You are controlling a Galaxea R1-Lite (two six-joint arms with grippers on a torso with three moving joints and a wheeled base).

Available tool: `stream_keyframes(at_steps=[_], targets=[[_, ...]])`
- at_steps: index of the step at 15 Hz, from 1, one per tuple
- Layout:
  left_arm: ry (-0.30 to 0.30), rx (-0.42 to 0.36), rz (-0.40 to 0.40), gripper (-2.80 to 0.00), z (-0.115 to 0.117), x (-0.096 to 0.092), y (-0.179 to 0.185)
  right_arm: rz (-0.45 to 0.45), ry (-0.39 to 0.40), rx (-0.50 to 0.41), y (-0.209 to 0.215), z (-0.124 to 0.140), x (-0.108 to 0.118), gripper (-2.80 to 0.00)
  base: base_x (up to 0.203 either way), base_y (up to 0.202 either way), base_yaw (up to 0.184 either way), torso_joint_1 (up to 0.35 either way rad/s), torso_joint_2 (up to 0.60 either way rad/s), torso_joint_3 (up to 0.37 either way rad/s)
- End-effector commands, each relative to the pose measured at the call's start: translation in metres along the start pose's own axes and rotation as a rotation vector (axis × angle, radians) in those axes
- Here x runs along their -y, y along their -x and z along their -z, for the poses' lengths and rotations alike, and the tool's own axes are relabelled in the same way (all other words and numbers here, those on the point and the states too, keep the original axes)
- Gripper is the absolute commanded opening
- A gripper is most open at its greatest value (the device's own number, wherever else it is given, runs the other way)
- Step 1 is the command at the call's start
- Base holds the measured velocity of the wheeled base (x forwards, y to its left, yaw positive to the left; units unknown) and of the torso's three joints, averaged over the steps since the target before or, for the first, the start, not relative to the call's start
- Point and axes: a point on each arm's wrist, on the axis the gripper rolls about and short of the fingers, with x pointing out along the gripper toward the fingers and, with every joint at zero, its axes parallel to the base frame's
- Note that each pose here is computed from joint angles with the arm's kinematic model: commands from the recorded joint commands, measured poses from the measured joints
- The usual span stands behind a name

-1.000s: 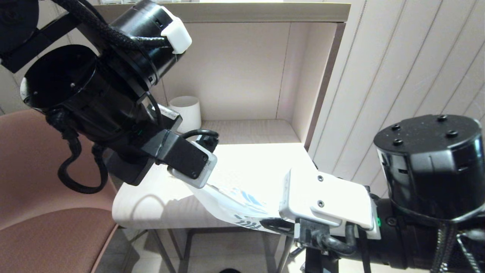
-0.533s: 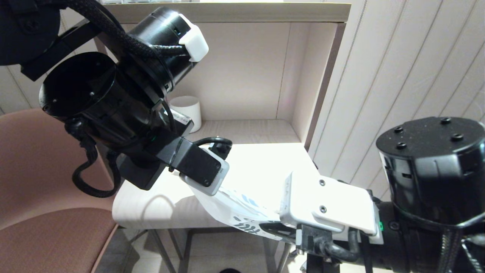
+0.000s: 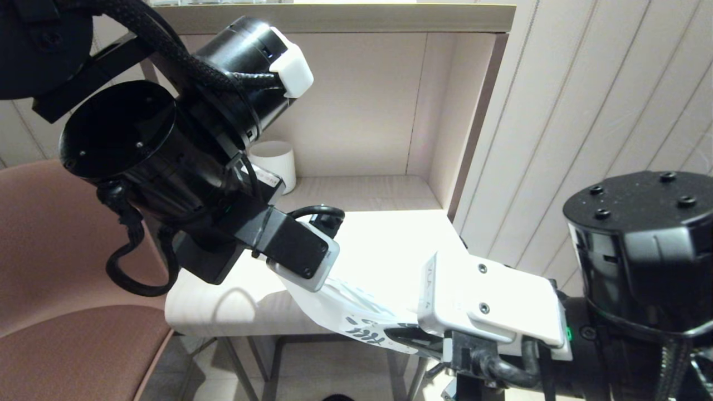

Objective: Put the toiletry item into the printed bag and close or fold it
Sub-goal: Place the comb into the storage bag

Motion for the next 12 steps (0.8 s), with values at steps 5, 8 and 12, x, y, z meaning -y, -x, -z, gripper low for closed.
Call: stream_keyframes(at_steps=[5,8,12], targets=[[-0.014,-0.013,0.005,-2.80,0.000,0.002,0.003,0.010,0.001,0.054,-0.006,-0.004,-0.003,-2.80,0.000,0.000,0.000,0.000,0.00,0.000],[-0.015,-0.053,0.007,-2.80,0.005,0.006,0.010,0.020,0.012,0.109,-0.017,-0.008,-0.006,-2.80,0.000,0.000,0.000,0.000,0.00,0.000],[-0.008,-0.067,-0.014,-2.80,0.007,0.007,0.015,0.007,0.016,0.110,-0.018,-0.007,-0.009,-2.80,0.000,0.000,0.000,0.000,0.00,0.000]])
